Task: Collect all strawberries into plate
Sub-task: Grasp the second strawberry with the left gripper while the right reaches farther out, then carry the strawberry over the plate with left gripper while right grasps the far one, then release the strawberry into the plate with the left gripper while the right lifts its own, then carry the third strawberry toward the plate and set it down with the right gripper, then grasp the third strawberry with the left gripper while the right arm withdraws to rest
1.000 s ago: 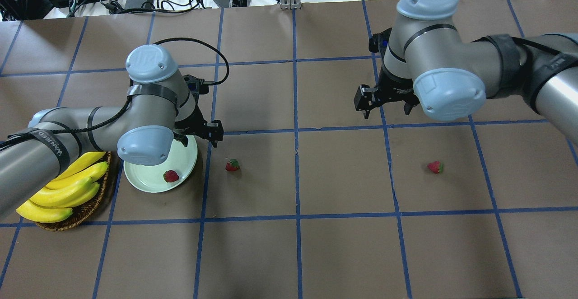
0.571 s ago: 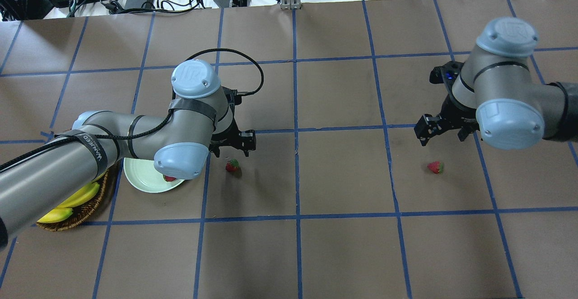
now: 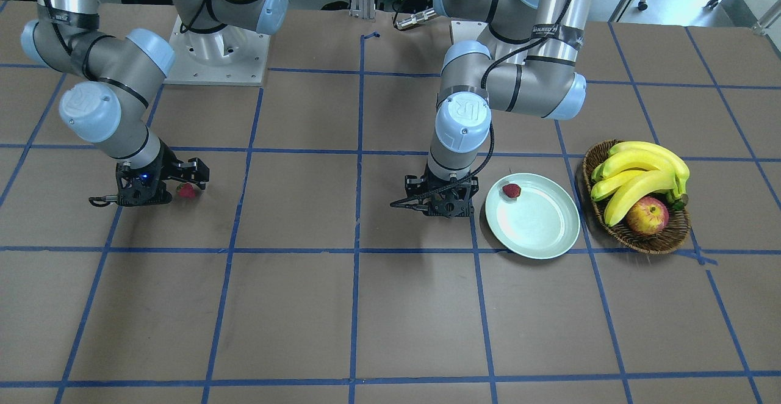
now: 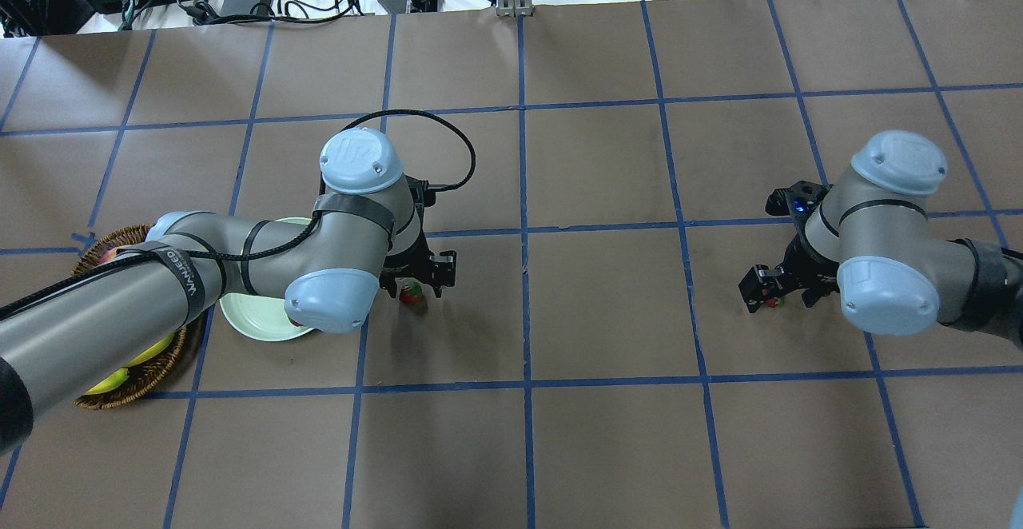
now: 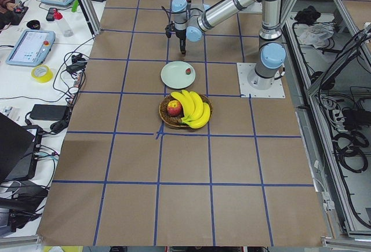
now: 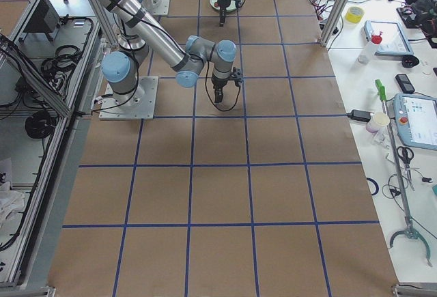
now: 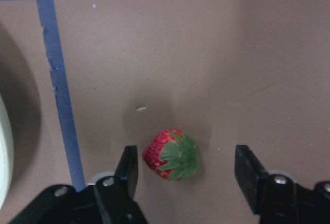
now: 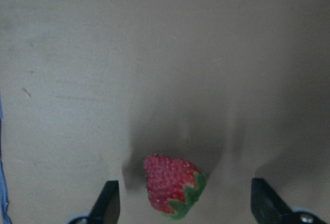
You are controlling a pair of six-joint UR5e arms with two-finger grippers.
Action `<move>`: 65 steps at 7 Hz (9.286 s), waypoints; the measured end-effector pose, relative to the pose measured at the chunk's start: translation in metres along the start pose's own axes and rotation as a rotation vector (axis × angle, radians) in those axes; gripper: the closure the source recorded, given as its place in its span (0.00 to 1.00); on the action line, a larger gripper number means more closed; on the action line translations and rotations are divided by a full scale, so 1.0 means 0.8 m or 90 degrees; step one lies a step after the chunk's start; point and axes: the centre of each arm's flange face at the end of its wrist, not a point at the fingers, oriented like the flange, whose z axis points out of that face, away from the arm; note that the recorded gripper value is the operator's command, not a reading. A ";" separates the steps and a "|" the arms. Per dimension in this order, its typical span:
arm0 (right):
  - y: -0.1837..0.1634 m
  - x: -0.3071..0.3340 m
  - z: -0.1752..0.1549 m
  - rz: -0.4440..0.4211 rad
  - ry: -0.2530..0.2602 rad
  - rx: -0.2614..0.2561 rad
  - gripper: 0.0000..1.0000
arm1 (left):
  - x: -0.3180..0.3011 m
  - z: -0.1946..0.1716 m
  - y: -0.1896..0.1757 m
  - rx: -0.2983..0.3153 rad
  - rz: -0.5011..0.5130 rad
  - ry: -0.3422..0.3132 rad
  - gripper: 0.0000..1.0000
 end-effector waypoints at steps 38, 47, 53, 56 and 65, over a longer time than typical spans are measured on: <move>-0.093 0.003 -0.045 0.006 0.010 0.019 0.98 | -0.248 -0.073 -0.068 -0.002 0.050 -0.038 0.15; -0.106 -0.501 -0.037 0.087 -0.161 -0.023 0.14 | -0.324 -0.087 -0.076 0.010 0.033 -0.041 0.15; -0.061 -0.439 -0.181 0.050 -0.051 0.091 0.00 | -0.281 -0.095 -0.082 0.030 0.060 -0.032 0.18; -0.032 -0.343 -0.325 0.042 0.033 0.107 0.00 | -0.128 -0.098 -0.077 0.066 0.057 0.003 0.18; -0.048 -0.250 -0.445 0.005 0.045 0.162 0.00 | 0.109 0.003 -0.014 0.027 -0.005 0.028 0.41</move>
